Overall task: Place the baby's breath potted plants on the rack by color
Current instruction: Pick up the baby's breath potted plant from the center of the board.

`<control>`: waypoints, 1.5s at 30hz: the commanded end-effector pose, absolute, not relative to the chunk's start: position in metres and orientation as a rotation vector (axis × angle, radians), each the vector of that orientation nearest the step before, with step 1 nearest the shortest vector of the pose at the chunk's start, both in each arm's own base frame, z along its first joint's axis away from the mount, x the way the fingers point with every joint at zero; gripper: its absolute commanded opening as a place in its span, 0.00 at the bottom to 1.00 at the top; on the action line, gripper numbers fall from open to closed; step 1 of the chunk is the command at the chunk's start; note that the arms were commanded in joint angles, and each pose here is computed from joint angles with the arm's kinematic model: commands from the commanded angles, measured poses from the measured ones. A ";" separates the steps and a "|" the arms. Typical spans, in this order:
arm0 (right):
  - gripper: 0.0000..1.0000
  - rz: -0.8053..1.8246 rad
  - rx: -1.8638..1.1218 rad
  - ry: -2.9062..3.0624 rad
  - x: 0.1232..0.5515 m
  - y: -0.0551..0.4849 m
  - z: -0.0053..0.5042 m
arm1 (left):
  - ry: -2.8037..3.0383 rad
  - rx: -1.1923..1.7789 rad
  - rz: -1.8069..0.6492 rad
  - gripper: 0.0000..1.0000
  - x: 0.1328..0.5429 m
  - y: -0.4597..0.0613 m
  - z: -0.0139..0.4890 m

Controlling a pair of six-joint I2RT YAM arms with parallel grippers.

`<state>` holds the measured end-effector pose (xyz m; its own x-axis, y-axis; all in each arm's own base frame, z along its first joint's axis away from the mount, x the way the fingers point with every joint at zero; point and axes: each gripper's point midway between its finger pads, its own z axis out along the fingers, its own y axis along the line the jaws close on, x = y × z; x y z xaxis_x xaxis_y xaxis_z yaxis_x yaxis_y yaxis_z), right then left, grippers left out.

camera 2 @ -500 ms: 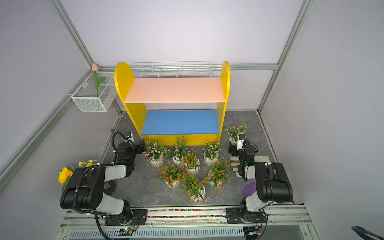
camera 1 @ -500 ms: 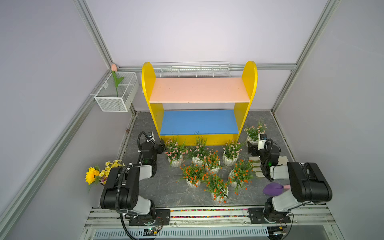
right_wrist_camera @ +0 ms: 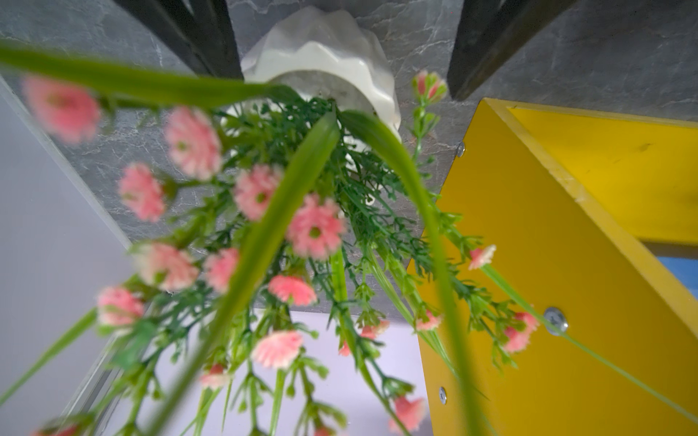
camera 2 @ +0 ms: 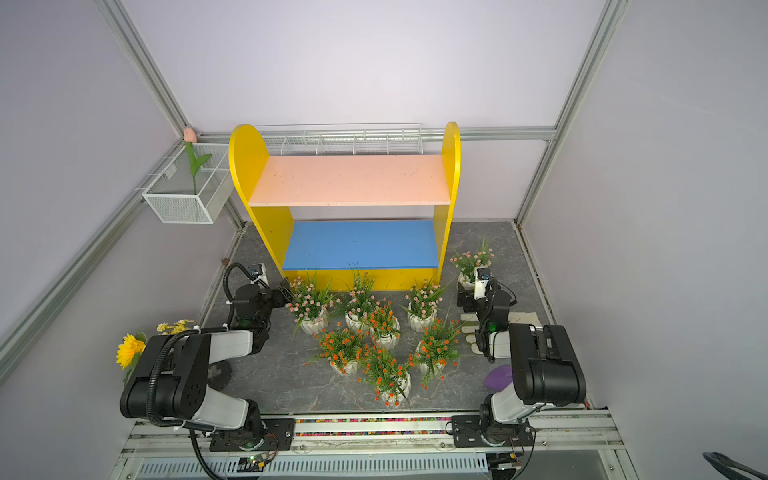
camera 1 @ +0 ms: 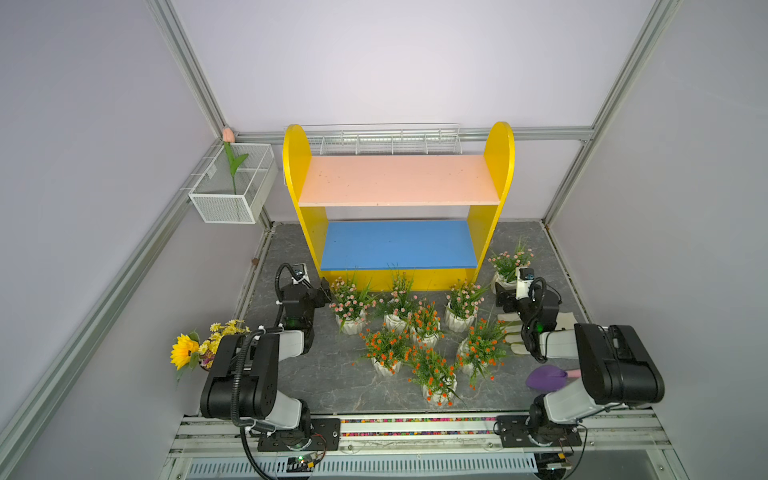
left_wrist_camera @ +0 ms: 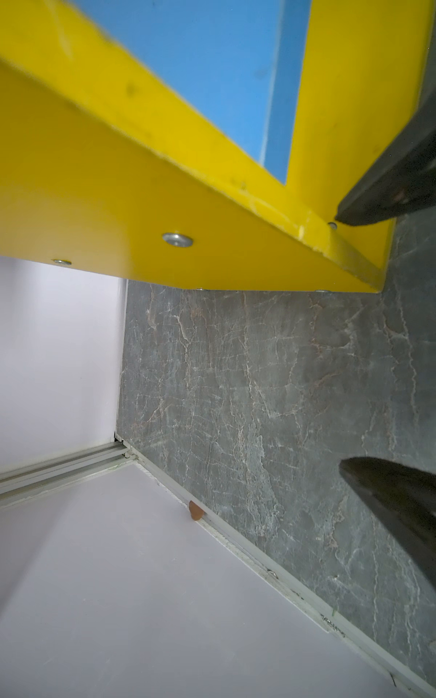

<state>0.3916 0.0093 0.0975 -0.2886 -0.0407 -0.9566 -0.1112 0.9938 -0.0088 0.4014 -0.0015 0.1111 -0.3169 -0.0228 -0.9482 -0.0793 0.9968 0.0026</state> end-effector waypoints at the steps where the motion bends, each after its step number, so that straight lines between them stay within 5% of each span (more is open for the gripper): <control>1: 0.88 0.073 -0.093 1.875 0.393 0.008 0.096 | 1.877 -0.069 0.068 0.99 0.405 0.001 0.115; 27: 0.88 0.043 -0.056 1.853 0.389 0.001 0.106 | 1.873 -0.079 0.087 0.99 0.402 0.004 0.118; 45: 0.88 0.048 0.112 1.824 0.359 -0.001 0.198 | 1.805 -0.225 0.025 0.99 0.353 0.009 0.241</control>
